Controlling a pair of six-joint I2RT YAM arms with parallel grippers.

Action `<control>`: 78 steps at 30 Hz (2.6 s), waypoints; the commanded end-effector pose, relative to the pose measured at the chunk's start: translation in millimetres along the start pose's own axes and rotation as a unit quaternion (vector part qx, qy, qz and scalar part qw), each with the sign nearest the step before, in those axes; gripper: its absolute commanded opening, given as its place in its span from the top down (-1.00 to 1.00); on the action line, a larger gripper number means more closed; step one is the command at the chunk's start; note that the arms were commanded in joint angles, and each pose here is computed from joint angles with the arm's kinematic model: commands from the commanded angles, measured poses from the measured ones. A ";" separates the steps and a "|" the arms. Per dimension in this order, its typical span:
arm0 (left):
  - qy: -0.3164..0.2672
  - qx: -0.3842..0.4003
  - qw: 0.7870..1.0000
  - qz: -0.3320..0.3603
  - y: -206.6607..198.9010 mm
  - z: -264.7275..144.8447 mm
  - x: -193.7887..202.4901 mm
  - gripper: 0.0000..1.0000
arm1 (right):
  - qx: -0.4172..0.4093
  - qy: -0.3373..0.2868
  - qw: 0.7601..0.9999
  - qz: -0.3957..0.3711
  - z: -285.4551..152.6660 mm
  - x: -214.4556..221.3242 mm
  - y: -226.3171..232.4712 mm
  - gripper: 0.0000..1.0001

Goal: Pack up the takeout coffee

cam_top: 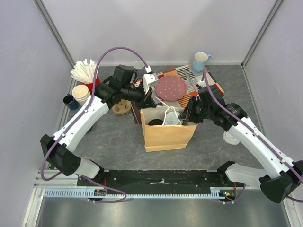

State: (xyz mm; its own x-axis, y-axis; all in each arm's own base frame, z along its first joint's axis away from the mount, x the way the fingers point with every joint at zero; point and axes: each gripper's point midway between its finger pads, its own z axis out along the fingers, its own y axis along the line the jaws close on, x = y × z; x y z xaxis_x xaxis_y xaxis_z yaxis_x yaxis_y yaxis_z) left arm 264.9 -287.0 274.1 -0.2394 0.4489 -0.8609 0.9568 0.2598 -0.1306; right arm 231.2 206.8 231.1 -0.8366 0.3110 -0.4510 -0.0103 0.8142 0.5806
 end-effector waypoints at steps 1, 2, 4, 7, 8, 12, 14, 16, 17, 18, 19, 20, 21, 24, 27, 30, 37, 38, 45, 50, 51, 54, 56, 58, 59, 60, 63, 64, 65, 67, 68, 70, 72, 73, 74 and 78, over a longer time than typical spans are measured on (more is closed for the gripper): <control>0.024 0.001 0.999 -0.023 -19.8 -17.4 22.5 0.96 | 0.042 0.082 0.995 -0.038 5.8 27.4 -22.6 1.00; 0.027 0.002 0.999 -0.022 -21.0 -17.4 26.9 0.96 | 0.048 0.097 0.993 -0.044 10.9 31.8 -26.3 1.00; 0.033 0.004 0.999 -0.029 -24.1 -17.2 36.2 0.95 | 0.052 0.117 0.991 -0.050 19.0 37.0 -29.8 1.00; 0.026 0.020 0.999 -0.041 -32.1 -18.0 33.1 0.95 | 0.073 0.131 0.987 -0.061 27.7 39.5 -39.3 1.00; 0.025 0.025 0.998 -0.045 -32.7 -16.5 32.6 0.95 | 0.075 0.134 0.986 -0.061 30.1 40.4 -40.3 1.00; 0.019 0.021 0.999 -0.047 -26.6 -11.1 28.6 0.95 | 0.092 0.170 0.978 -0.074 39.7 52.7 -50.4 0.99; 0.019 0.014 0.999 -0.048 -23.1 -9.7 28.0 0.95 | 0.104 0.180 0.975 -0.080 40.1 56.2 -55.3 0.95; 0.019 0.010 0.999 -0.046 -20.1 -9.1 26.0 0.96 | 0.120 0.177 0.973 -0.086 35.4 54.1 -60.5 0.81; 0.017 0.008 0.999 -0.043 -19.8 -9.9 24.6 0.95 | 0.133 0.167 0.973 -0.091 33.5 49.8 -64.5 0.75; 0.017 0.007 0.999 -0.041 -18.4 -9.5 23.5 0.96 | 0.136 0.158 0.974 -0.093 31.1 45.0 -63.5 0.61; 0.017 0.006 0.999 -0.037 -17.6 -9.5 22.8 0.95 | 0.142 0.153 0.973 -0.095 28.3 42.4 -64.1 0.54; 0.017 0.005 0.999 -0.036 -16.6 -8.9 22.7 0.95 | 0.145 0.148 0.973 -0.098 27.3 39.6 -63.6 0.47; 0.016 0.006 0.999 -0.033 -16.5 -9.0 21.5 0.95 | 0.142 0.144 0.974 -0.098 27.0 35.3 -59.7 0.36; 0.016 0.006 0.999 -0.028 -15.6 -9.2 20.0 0.95 | 0.126 0.136 0.977 -0.104 25.0 26.0 -44.8 0.10; 0.020 0.004 1.000 -0.020 -14.5 -9.7 21.3 0.96 | 0.098 0.107 0.981 -0.126 17.2 10.1 -19.8 -0.20; 0.021 0.001 1.000 -0.013 -12.6 -9.6 21.0 0.96 | 0.055 0.081 0.982 -0.163 6.7 3.2 11.3 -0.52; 0.018 0.000 1.000 0.002 -10.7 -9.6 19.8 0.95 | -0.064 0.050 0.966 -0.244 -11.2 17.1 79.7 -0.96; 0.019 0.000 1.000 0.002 -10.5 -9.0 20.7 0.96 | -0.079 0.047 0.963 -0.254 -16.0 19.0 88.4 -0.96; 0.021 0.004 1.000 0.011 -10.4 -7.8 23.0 0.96 | -0.184 -0.022 0.939 -0.290 -53.3 4.9 128.8 -0.96; 0.021 0.014 1.000 0.006 -13.8 -6.8 24.3 0.96 | -0.229 -0.076 0.920 -0.310 -70.3 -8.0 146.5 -0.96; 0.021 0.016 1.000 0.006 -15.0 -7.2 24.2 0.96 | -0.233 -0.084 0.917 -0.314 -73.3 -10.0 148.6 -0.96; 0.020 0.021 1.000 0.004 -16.8 -7.0 24.5 0.95 | -0.242 -0.107 0.909 -0.322 -81.3 -18.2 155.5 -0.96; 0.019 0.023 1.000 0.006 -17.8 -7.6 23.6 0.96 | -0.245 -0.127 0.904 -0.327 -86.3 -26.2 160.4 -0.96; 0.018 0.021 1.000 0.009 -17.4 -8.6 22.1 0.89 | -0.253 -0.151 0.897 -0.330 -92.4 -35.0 168.6 -0.96; 0.016 0.019 1.000 0.013 -17.2 -10.2 19.6 0.82 | -0.259 -0.162 0.893 -0.332 -97.5 -39.2 173.8 -0.96; 0.016 0.016 1.000 0.014 -16.4 -10.9 18.8 0.66 | -0.261 -0.175 0.888 -0.335 -98.0 -45.1 178.8 -0.96; 0.014 0.003 1.000 0.022 -13.6 -14.6 14.3 0.25 | -0.270 -0.196 0.877 -0.347 -101.2 -55.4 192.2 -0.96; 0.014 0.001 1.000 0.023 -12.8 -15.6 13.9 0.16 | -0.273 -0.200 0.874 -0.350 -101.5 -57.9 195.7 -0.96; 0.013 0.000 1.000 0.024 -13.3 -17.2 12.1 0.08 | -0.276 -0.209 0.869 -0.353 -105.8 -62.5 200.9 -0.96; 0.009 -0.006 0.999 0.031 -12.7 -20.4 8.1 -0.14 | -0.276 -0.215 0.864 -0.362 -100.3 -67.5 207.5 -0.96; 0.007 -0.009 0.999 0.034 -12.5 -22.1 5.4 -0.18 | -0.281 -0.220 0.860 -0.364 -103.3 -69.7 212.5 -0.96; 0.003 -0.016 0.999 0.038 -12.2 -25.3 1.4 -0.26 | -0.287 -0.224 0.855 -0.368 -97.8 -73.0 219.8 -0.96; -0.002 -0.020 0.999 0.042 -12.8 -28.7 -1.5 -0.30 | -0.303 -0.228 0.845 -0.377 -97.2 -73.7 229.4 -0.96; -0.006 -0.021 0.999 0.046 -14.1 -31.2 -3.7 -0.31 | -0.308 -0.230 0.842 -0.378 -97.0 -74.4 232.8 -0.96; -0.005 -0.023 0.999 0.045 -13.4 -31.5 -2.6 -0.32 | -0.312 -0.231 0.839 -0.382 -95.6 -74.6 235.6 -0.96; -0.008 -0.032 0.998 0.047 -12.9 -35.4 -4.2 -0.37 | -0.338 -0.245 0.819 -0.395 -100.2 -76.1 248.8 -0.96</control>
State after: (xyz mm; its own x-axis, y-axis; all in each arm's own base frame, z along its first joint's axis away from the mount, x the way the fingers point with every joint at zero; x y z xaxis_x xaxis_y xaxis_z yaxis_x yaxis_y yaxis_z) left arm 246.2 -266.7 271.0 -0.2184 0.4866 -0.8459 0.9592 0.2664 -0.0944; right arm 242.7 329.4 432.7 -0.2366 0.0311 -0.9711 -0.8272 0.5178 0.2181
